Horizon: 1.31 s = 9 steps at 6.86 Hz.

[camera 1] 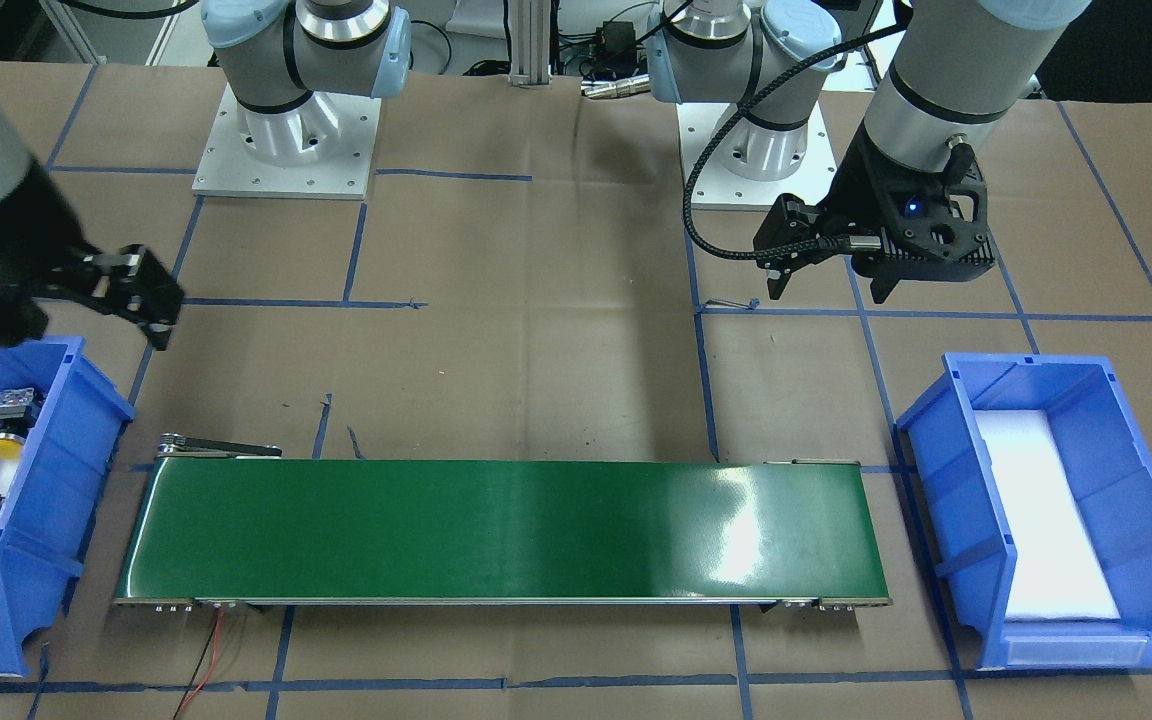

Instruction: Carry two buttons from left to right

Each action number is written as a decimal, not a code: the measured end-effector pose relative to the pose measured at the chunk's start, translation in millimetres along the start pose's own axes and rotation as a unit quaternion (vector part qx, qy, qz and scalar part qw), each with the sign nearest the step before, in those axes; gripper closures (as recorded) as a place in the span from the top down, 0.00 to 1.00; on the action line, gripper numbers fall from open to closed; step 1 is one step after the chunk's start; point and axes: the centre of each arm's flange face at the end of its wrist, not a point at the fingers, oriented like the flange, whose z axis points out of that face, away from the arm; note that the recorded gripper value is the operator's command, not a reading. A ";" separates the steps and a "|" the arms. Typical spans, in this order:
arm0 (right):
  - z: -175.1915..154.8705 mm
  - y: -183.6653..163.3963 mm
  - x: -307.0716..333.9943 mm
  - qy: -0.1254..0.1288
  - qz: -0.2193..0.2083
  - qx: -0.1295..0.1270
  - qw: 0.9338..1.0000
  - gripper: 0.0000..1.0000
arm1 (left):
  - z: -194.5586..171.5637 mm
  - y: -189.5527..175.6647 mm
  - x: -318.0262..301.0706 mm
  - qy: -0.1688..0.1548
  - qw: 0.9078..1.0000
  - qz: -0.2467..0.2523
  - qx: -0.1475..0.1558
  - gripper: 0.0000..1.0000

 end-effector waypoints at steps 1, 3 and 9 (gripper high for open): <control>-5.3 10.9 -15.5 -0.001 -0.003 0.004 1.000 0.98 | -0.6 0.4 0.0 0.000 1.000 0.000 0.001 1.00; -14.0 30.6 -19.2 -0.003 -0.008 0.009 1.000 0.95 | -1.2 0.7 0.1 0.000 1.000 0.001 0.001 1.00; 4.3 67.6 -14.1 -0.016 -0.042 0.050 0.998 0.99 | -0.8 0.8 -0.1 -0.001 1.000 0.003 0.001 1.00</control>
